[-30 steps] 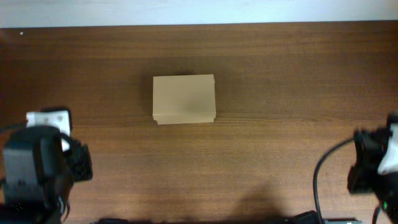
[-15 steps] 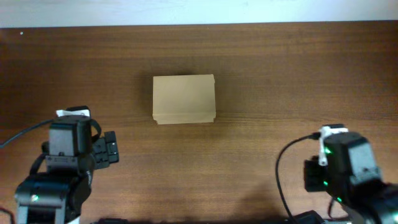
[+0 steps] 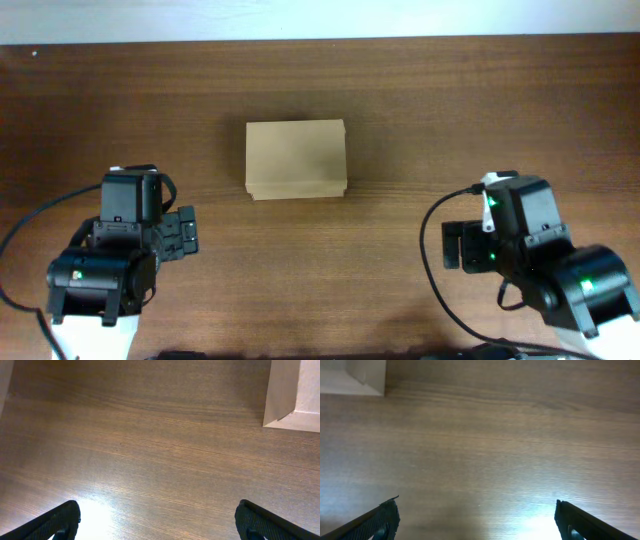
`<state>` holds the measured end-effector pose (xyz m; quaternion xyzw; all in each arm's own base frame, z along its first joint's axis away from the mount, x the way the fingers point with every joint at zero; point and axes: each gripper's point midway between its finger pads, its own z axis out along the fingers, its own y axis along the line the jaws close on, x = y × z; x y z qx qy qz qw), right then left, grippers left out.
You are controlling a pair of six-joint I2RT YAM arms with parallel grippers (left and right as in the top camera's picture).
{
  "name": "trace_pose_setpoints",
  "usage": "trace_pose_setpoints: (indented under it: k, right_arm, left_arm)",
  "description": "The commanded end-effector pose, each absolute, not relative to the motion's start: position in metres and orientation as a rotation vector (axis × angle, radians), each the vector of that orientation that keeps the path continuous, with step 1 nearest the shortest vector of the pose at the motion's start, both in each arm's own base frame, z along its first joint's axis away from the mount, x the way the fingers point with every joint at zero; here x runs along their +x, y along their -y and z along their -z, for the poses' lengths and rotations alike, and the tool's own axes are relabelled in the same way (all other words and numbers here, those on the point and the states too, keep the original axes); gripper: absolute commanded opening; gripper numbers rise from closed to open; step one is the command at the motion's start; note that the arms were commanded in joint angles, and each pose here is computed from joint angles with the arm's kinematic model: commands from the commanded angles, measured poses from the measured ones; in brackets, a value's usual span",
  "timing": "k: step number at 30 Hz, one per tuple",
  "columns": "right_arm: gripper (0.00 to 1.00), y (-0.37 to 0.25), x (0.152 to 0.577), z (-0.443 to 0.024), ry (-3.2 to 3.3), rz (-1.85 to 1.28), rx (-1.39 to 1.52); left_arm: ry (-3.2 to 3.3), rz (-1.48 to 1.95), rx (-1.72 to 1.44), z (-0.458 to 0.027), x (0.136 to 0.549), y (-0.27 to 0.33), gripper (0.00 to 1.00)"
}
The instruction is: Pack container
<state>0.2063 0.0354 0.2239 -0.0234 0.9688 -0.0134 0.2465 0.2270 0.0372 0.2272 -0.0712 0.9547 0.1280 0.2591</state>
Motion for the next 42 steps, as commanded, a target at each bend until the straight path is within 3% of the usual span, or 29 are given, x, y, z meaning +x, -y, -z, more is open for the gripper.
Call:
trace_pose_setpoints:
  k: [1,15,23,27,34,42]
  right_arm:
    - [0.99,-0.05,0.208,-0.212,-2.707,-0.048,-0.086]
    - [0.99,-0.056,0.227,-0.161,-2.949,0.049,-0.11]
    - [0.99,-0.056,0.227,-0.16,-2.952,0.051,-0.111]
    - [0.99,-0.052,0.224,-0.177,-2.868,0.036,-0.101]
    - [0.99,-0.024,0.258,-0.263,-2.363,-0.014,0.101]
    - [0.99,0.037,0.226,-0.303,-2.018,0.073,0.357]
  left_arm:
    - [-2.612,-0.36,-0.193,-0.22,0.229,-0.037,1.0]
    - [-2.689,-0.384,-0.18,-0.203,0.237,-0.037,1.0]
    - [-2.692,-0.385,-0.18,-0.203,0.237,-0.037,1.0]
    - [-2.692,-0.385,-0.18,-0.203,0.237,-0.037,1.0]
    - [-2.692,-0.385,-0.18,-0.203,0.237,-0.037,1.0]
    - [-2.692,-0.385,-0.18,-0.203,0.237,-0.037,1.0]
